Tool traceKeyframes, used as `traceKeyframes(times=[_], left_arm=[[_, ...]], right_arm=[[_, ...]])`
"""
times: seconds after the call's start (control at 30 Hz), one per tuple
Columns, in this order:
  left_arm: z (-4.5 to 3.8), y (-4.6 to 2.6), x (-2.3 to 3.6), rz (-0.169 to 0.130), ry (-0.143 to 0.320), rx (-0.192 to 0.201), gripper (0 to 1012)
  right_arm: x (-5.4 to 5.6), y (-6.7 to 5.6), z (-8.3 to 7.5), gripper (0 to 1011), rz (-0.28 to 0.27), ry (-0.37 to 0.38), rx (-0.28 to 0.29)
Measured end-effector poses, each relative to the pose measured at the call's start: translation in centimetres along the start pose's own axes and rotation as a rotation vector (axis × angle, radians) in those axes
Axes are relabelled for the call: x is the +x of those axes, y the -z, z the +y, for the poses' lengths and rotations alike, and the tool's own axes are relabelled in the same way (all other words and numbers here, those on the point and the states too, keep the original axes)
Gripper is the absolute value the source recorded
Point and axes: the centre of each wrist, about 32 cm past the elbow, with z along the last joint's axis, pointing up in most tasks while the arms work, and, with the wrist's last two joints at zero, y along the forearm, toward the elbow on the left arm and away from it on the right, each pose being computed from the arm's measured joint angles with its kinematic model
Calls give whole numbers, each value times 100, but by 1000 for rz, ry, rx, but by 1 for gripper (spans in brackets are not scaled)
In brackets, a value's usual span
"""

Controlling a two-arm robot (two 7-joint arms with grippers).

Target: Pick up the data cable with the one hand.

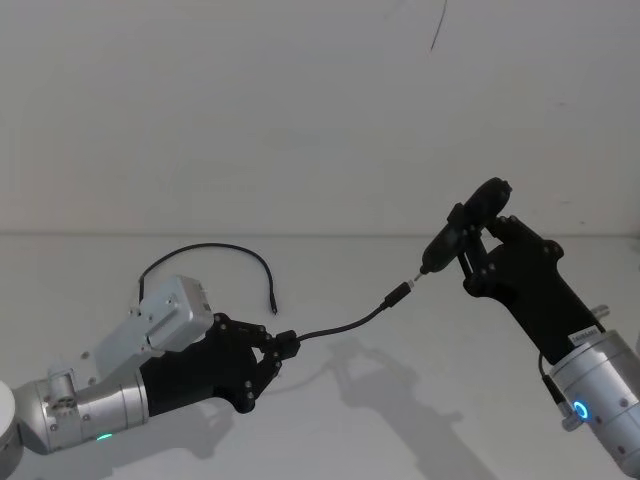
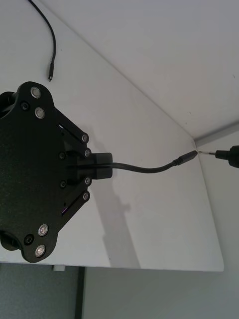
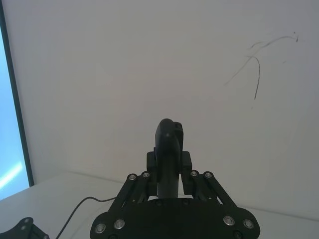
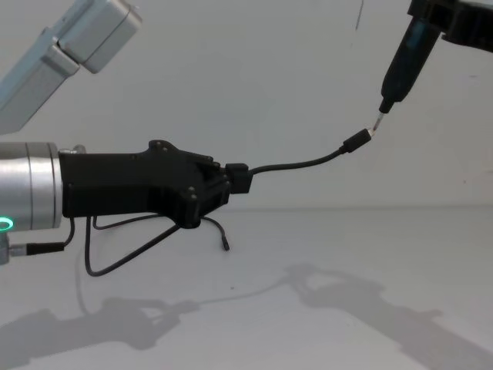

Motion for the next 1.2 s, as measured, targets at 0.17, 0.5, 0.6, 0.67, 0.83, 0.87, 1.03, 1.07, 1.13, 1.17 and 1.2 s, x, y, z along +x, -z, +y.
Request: traceKeyframes(times=[0.17,0.5,0.6,0.67,0.83,0.87,1.03,1.07,1.13,1.17,1.2], left_arm=[[0,0,0,0,0,0,39],[0,0,0,0,0,0,40],[0,0,0,0,0,0,40],[0,0,0,0,0,0,39],[0,0,0,0,0,0,39],[0,0,0,0,0,0,39],[0,0,0,0,0,0,39],[0,0,0,0,0,0,39],[0,0,0,0,0,0,39],[0,0,0,0,0,0,39],[0,0,0,0,0,0,39]], right_arm=[[-1,10,7,263,5,0,-2],[-2,33,21,263,12,0,-7],[-4,39,24,263,14,0,-8],[-4,43,26,263,14,0,-9],[-4,46,30,263,16,0,-10],[-4,48,30,263,16,0,-11],[-4,52,32,263,17,1,-12],[-4,52,32,263,17,1,-12],[-4,53,32,263,18,1,-12],[-5,54,33,263,18,2,-12],[-5,54,33,263,18,1,-12]])
